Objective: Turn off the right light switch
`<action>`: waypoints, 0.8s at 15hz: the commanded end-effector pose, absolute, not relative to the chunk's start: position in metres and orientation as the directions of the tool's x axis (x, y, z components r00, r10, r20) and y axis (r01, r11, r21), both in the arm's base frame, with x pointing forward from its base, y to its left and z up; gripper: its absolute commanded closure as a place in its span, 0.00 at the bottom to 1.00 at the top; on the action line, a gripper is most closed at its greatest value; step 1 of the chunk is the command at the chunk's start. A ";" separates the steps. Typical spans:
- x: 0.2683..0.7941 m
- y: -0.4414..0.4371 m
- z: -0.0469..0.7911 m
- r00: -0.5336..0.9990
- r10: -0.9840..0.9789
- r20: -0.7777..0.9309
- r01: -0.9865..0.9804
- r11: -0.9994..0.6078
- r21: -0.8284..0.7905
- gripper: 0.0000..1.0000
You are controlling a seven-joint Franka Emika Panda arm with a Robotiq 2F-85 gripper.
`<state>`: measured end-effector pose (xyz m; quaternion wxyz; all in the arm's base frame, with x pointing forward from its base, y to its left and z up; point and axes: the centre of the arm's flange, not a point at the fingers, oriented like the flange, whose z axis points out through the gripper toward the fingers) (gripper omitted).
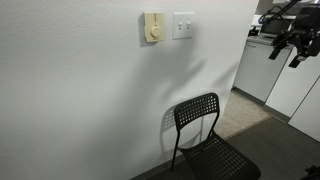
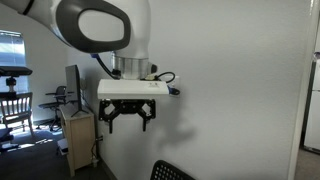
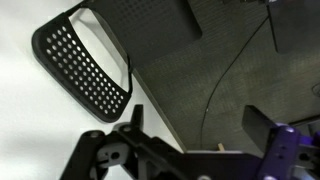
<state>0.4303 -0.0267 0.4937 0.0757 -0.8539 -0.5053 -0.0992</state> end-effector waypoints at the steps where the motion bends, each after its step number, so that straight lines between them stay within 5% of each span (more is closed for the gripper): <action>1: 0.479 -0.015 0.505 0.392 0.892 0.224 0.918 -0.364 -0.154 0.00; 2: 0.446 -0.013 0.497 0.418 0.876 0.243 0.908 -0.408 -0.090 0.00; 7: 0.462 -0.009 0.492 0.413 0.884 0.217 0.910 -0.395 -0.122 0.00; 12: 0.485 0.010 0.498 0.327 0.936 0.128 0.921 -0.346 0.180 0.00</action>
